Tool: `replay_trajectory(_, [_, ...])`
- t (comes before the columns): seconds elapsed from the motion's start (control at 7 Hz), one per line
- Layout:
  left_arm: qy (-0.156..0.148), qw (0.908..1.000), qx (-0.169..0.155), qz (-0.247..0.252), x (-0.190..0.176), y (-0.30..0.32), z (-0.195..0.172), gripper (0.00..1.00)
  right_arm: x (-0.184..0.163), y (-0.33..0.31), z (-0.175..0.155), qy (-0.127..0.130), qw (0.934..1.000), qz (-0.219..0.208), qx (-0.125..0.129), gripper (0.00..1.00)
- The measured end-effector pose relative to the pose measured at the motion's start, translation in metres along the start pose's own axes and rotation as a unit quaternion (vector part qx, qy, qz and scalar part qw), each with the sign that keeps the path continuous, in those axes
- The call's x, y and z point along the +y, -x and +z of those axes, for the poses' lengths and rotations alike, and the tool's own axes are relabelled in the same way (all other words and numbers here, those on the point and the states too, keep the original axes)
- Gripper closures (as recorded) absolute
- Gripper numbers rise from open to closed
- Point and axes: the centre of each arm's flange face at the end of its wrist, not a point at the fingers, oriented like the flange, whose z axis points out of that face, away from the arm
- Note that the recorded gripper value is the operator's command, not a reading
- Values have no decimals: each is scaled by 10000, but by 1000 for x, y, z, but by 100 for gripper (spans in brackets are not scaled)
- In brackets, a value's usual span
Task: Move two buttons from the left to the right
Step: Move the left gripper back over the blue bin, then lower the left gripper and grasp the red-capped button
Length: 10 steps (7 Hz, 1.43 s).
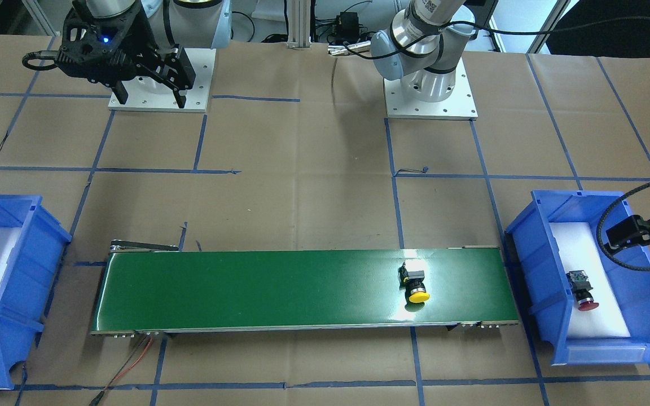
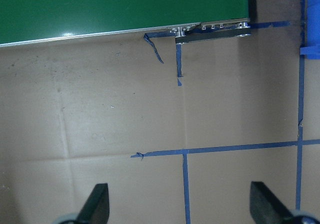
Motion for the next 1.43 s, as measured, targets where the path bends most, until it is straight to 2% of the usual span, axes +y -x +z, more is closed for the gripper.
replay_trajectory(0.43, [-66,10000,-34,-6,-16,12,62,0,0,0,1,24,10000,0,5,0])
replay_trajectory(1.0, [-76,10000,-22,-13,-19,10,118,0,0,0,1,32,10000,-1,13,0])
replay_trajectory(1.43, [75,9999,62,-30,-17,11,151,0,0,0,2,32,10000,-5,14,0])
